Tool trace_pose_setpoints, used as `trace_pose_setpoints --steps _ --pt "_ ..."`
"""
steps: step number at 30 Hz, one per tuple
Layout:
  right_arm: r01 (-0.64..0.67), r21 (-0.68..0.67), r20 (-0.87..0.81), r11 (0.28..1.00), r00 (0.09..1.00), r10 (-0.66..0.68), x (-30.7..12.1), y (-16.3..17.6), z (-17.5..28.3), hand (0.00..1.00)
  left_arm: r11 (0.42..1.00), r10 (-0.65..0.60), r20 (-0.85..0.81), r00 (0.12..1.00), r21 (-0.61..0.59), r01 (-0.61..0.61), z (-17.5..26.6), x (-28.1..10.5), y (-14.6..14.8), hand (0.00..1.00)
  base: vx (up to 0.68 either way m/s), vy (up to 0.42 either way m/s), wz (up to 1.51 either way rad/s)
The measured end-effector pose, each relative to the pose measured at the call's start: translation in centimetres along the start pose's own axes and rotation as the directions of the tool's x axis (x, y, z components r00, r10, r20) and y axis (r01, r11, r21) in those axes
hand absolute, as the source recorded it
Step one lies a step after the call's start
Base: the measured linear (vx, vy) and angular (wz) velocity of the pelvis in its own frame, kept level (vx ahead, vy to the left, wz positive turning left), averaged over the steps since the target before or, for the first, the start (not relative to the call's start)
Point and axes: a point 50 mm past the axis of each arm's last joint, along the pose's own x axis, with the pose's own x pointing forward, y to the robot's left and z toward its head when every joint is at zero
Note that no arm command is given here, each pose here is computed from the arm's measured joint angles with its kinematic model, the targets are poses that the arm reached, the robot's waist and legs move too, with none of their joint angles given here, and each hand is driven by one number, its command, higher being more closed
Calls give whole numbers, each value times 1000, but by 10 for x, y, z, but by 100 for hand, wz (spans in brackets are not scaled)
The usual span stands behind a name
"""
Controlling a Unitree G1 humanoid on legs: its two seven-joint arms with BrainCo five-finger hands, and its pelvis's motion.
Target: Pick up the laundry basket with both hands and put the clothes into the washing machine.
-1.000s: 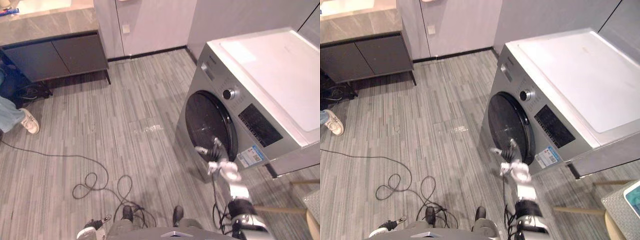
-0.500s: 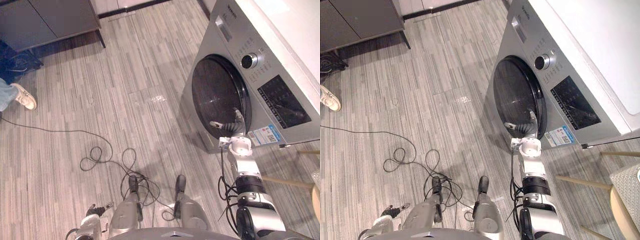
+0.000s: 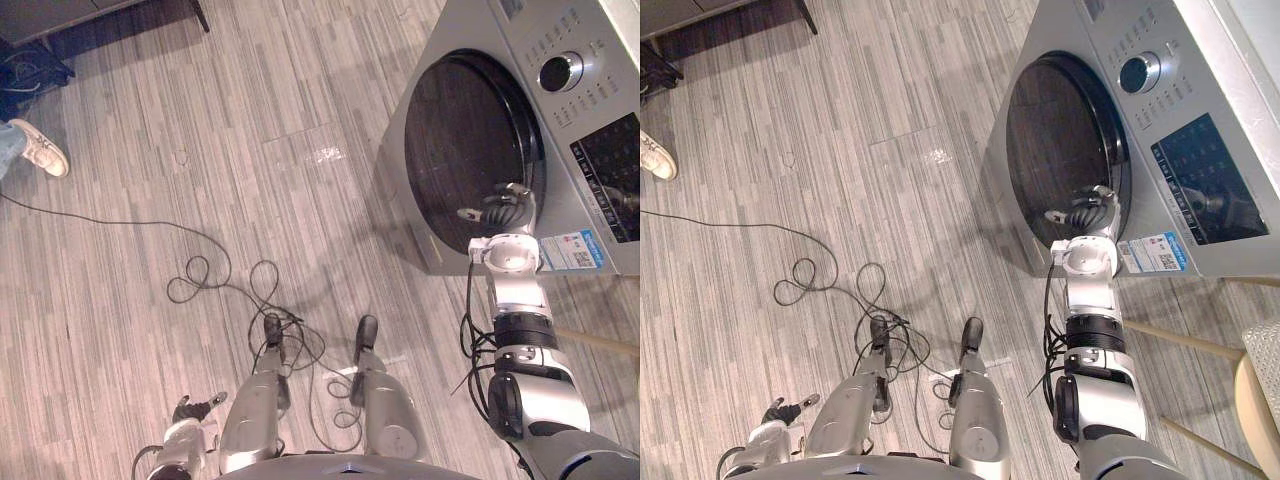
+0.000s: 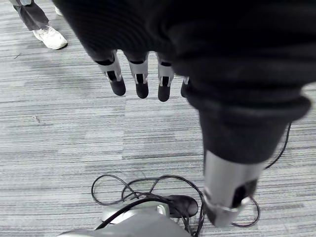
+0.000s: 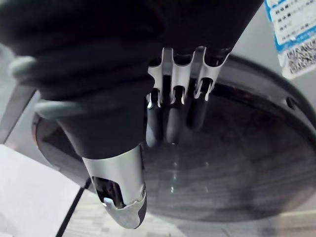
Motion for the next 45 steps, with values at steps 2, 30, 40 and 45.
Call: trace_pose_setpoints --steps 2,30,40,45 --pt "133 38 38 990 990 -135 -4 -26 5 0 1000 11 9 1000 -5 -11 3 0 1 0 13 9 -2" --pt "64 209 6 976 998 -67 -4 12 15 0 999 33 74 997 -11 -33 20 0 4 0 8 7 -1" --pt "-104 220 131 970 988 76 6 44 68 0 998 13 83 996 -58 -8 24 0 1 0 -50 13 0" --pt "-457 123 346 881 851 394 -52 88 83 0 998 12 82 997 -59 -8 26 1 0 0 -1 -41 0"
